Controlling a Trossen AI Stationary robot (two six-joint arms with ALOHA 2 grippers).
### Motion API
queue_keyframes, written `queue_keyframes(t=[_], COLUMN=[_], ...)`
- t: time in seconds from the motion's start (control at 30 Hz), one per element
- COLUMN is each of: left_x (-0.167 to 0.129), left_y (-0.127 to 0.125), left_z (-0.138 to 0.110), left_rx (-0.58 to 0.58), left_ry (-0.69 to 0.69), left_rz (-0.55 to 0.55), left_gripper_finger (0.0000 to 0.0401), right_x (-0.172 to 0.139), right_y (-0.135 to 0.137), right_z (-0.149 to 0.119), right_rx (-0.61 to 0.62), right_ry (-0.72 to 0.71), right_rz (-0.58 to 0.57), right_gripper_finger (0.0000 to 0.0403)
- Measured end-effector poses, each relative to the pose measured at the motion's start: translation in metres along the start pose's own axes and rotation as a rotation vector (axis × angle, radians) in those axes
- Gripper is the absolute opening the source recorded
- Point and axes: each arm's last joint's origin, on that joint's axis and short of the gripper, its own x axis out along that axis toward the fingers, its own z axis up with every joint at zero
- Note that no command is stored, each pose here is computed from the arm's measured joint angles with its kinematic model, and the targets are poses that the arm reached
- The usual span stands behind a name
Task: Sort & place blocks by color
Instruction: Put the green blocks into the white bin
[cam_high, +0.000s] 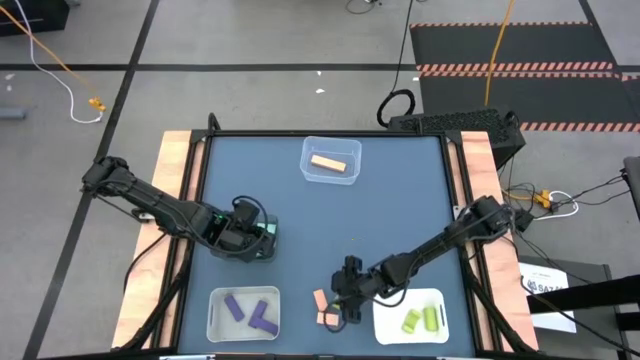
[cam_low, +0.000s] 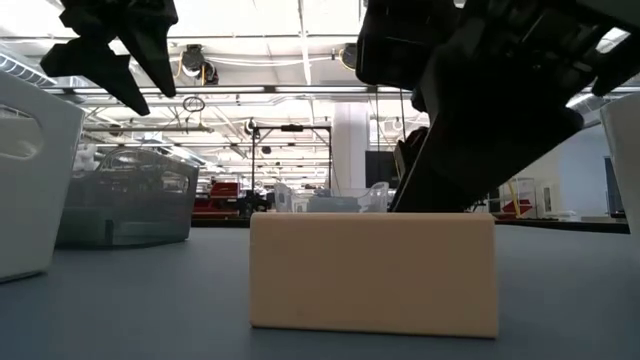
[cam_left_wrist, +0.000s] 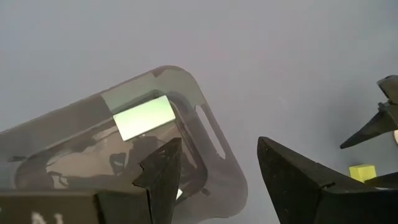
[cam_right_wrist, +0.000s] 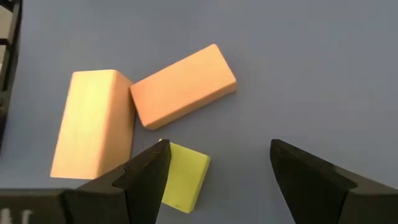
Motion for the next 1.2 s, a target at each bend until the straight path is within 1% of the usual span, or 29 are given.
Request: queue_keyframes(t=[0.3,0.53,1.2], left_x=[0.000,0.000,0.000], left_y=[0.000,0.000,0.000], left_z=[0.000,0.000,0.000], left_rx=[0.017,0.017,0.017], left_ry=[-0.004,-0.004,-0.005], left_rz=[0.000,0.000,0.001], left_gripper_finger=[0.0212,0.0212,0.0212], right_x=[-0.002,-0.017,-0.007], right_y=[0.004,0.009,0.022], right_z=[-0.002,0.003,-0.012], right_rx=[-0.018,-0.028,-0.033], right_ry=[0.001,-0.023,-0.019], right_rz=[0.010,0.037,0.027], right_gripper_finger=[0.0269,0.0269,0.0269])
